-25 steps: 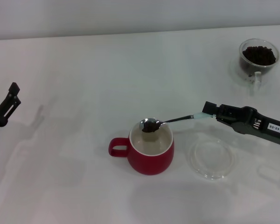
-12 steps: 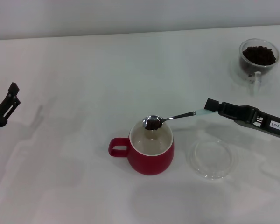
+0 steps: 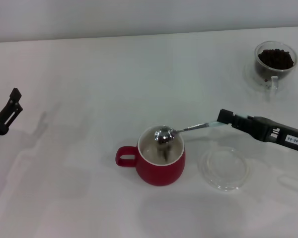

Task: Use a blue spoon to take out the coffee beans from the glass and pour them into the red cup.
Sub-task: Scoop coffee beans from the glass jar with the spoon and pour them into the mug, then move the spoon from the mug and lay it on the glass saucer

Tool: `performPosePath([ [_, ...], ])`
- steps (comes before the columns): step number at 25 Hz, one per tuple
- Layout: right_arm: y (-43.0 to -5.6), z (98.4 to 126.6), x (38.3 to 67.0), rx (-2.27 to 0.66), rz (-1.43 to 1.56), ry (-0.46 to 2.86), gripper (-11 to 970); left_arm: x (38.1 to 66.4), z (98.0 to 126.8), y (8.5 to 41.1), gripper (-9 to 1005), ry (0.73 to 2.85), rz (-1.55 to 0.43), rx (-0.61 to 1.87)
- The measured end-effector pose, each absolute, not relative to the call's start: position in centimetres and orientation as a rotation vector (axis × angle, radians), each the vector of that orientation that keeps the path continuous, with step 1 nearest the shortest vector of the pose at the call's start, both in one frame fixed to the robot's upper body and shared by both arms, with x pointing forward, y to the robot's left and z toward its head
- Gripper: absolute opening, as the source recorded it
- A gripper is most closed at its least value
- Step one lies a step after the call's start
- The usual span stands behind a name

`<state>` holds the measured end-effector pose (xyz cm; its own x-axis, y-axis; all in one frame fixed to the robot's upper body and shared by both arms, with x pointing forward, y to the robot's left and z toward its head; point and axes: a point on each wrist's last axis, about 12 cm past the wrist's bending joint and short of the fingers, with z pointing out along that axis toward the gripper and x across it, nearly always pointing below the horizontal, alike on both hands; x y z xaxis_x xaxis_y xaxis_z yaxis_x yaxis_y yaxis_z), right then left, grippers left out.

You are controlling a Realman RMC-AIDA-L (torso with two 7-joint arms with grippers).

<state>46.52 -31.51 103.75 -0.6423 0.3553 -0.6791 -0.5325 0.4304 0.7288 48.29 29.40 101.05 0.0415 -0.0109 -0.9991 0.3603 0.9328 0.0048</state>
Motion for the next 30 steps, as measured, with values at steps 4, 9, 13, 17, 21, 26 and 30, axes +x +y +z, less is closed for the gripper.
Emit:
performPosePath([
  [4,-31.6,103.6,46.3,-0.215,1.280,1.830,150,48.3,101.0,29.3,877,1.515,-0.289,0.285],
  [9,-31.9,103.7,46.1,-0.222,1.260,1.814,150,48.6,100.9,29.3,876,1.527,-0.286,0.290],
  [13,-32.4,104.2,46.1,-0.194,1.295,1.793,150,48.5,100.8,29.2,876,1.529,-0.289,0.283],
  [17,-32.6,104.7,46.2,-0.141,1.347,1.778,150,48.5,100.9,29.2,876,1.528,-0.289,0.279],
  [21,-33.4,105.0,46.1,0.032,1.429,1.767,150,48.5,100.9,29.2,877,1.522,-0.290,0.277],
  [26,-35.7,105.3,45.4,0.189,1.467,1.805,150,48.7,100.9,29.2,877,1.527,-0.284,0.273],
  [30,-37.9,105.4,44.3,0.197,1.398,1.840,151,49.1,100.8,29.2,877,1.543,-0.279,0.277],
])
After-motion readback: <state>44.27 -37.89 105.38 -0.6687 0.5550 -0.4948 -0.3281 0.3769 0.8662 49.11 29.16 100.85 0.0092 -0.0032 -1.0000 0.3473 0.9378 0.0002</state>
